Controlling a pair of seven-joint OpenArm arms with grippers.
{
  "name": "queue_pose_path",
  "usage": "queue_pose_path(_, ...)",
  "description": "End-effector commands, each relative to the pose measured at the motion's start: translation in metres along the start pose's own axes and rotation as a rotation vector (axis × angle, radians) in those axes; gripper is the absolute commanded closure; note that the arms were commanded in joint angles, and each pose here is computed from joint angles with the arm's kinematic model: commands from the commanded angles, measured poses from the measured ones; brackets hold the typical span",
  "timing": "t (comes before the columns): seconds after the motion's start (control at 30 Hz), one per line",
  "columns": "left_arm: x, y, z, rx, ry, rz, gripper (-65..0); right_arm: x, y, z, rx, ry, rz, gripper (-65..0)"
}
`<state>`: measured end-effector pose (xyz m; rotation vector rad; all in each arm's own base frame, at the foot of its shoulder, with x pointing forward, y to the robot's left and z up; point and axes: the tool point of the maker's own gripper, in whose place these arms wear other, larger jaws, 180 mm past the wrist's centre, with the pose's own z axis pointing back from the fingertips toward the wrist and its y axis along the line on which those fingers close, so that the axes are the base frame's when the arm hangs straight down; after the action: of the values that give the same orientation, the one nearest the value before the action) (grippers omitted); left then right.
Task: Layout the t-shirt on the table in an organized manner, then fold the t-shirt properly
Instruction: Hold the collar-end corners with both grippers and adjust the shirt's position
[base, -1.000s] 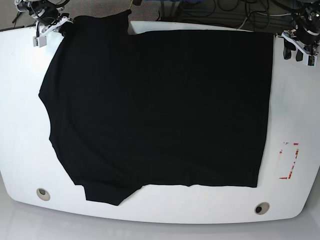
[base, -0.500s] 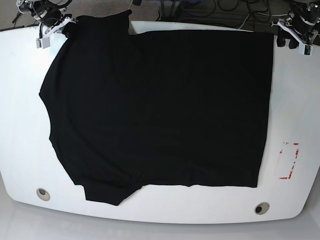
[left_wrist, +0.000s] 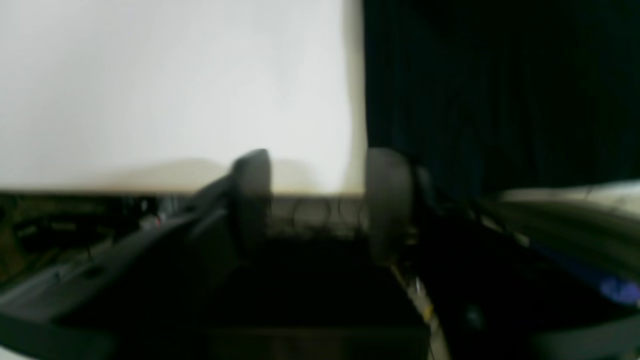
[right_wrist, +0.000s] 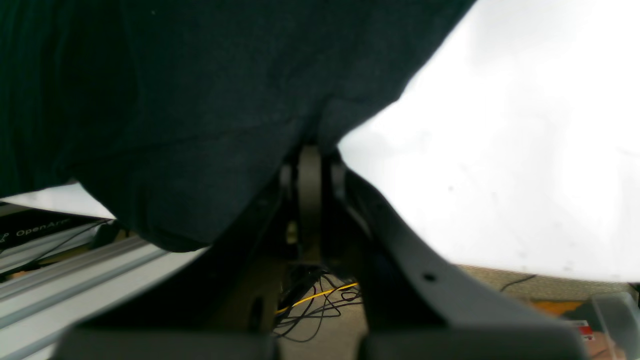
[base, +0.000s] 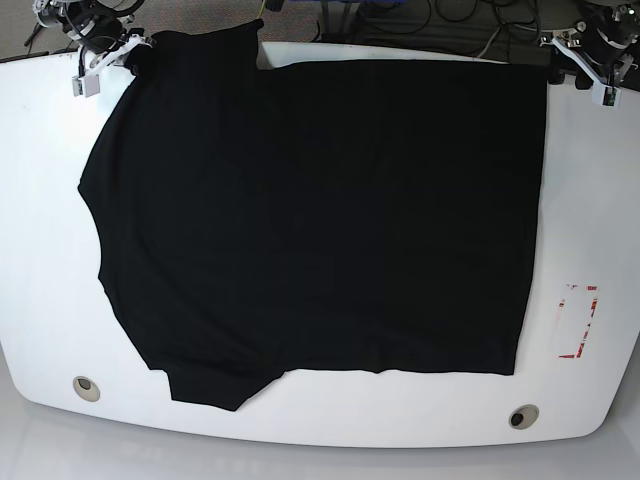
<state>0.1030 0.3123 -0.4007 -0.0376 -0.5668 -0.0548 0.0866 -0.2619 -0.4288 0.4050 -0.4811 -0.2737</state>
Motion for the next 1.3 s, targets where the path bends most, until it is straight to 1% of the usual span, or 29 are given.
queue_pose_path(0.0,0.008,0.001,0.004,-0.003,-0.025,-0.015,-37.6,-0.015,-0.008,0.003,-0.040,0.079,0.012,0.0)
queue_pose_path(0.07,0.009,0.001,0.004,-0.002,-0.026,-0.015,-38.9,-0.015,-0.008,0.003,-0.040,0.079,0.012,0.0)
queue_pose_path(0.4,0.008,-0.010,-0.002,-0.037,-0.018,-0.029,-38.9,-0.015,-0.008,0.003,-0.040,0.080,0.014,0.0)
queue_pose_path(0.53,0.007,-0.022,-0.008,-0.071,-0.008,-0.039,-38.8,-0.015,-0.008,0.003,-0.040,0.080,0.015,0.0)
queue_pose_path(0.9,0.004,-0.037,-0.014,-0.115,0.005,-0.054,-38.8,-0.015,-0.009,0.003,-0.040,0.081,0.015,0.0)
queue_pose_path(1.27,0.002,-0.046,-0.018,-0.141,0.014,-0.061,-38.7,-0.015,-0.009,0.003,-0.040,0.081,0.016,0.0)
